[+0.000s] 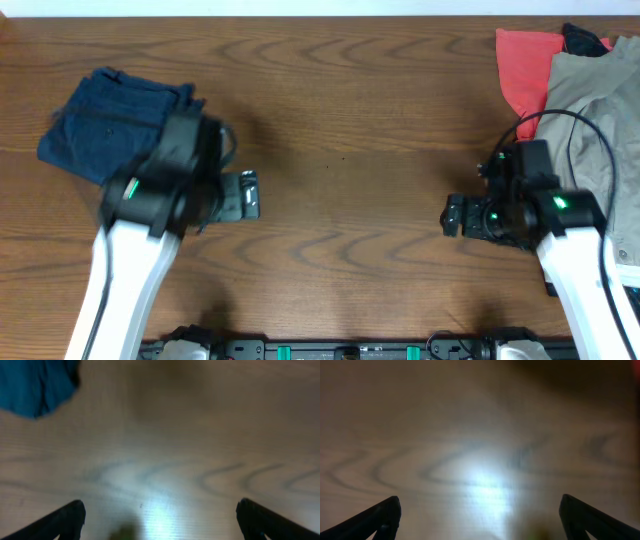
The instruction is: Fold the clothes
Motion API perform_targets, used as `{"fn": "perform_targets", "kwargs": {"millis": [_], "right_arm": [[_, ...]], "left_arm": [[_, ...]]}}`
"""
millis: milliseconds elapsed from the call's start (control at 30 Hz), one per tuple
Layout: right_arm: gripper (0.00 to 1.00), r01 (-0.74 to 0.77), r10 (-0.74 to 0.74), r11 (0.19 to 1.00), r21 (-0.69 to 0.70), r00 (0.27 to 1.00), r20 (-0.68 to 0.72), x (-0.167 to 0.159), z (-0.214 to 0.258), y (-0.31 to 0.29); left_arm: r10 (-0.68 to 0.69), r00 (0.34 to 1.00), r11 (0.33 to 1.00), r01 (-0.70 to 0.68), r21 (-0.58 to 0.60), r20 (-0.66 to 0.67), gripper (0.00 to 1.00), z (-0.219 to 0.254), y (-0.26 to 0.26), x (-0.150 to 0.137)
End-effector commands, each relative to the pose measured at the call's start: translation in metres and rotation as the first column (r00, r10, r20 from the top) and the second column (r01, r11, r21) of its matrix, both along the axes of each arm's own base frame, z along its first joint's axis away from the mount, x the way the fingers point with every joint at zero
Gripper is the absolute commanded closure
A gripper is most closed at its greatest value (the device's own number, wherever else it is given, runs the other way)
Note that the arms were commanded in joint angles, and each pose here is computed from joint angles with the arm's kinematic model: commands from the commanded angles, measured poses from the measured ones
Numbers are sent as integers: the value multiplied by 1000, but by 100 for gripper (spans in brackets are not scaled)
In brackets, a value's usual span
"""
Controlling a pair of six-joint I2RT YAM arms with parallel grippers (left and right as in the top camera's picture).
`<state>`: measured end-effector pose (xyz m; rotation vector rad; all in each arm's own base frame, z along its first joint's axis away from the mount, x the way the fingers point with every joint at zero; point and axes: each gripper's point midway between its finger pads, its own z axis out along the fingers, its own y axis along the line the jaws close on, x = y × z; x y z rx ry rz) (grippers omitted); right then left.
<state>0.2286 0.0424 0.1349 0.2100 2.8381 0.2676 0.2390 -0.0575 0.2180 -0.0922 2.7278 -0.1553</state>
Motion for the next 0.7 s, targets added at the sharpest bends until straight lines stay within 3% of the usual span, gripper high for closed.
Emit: {"fn": "perform_targets", "kwargs": {"millis": [0,133,300,433,667], "right_arm": [[1,4,1,1000,-27,983,182,5,36,-8],[1,71,-28,993,-97,921,390,1,77,-27],[1,140,-53,982,-123,842,537,-9,109,-40],[1,138,-52,982,-125,848,528,-18,107,-41],[1,124,-48,982,-141,891,452,-32,91,-41]], "left_arm": [[8,989,999,-2,-44,145,2,14,3,-18],[31,926,997,-2,-78,377,2,28,12,-35],[84,832,994,-34,-101,549,2,28,26,-50],[87,816,994,-30,-109,572,2,17,27,-57],[79,846,995,-35,-94,527,2,3,29,-63]]}}
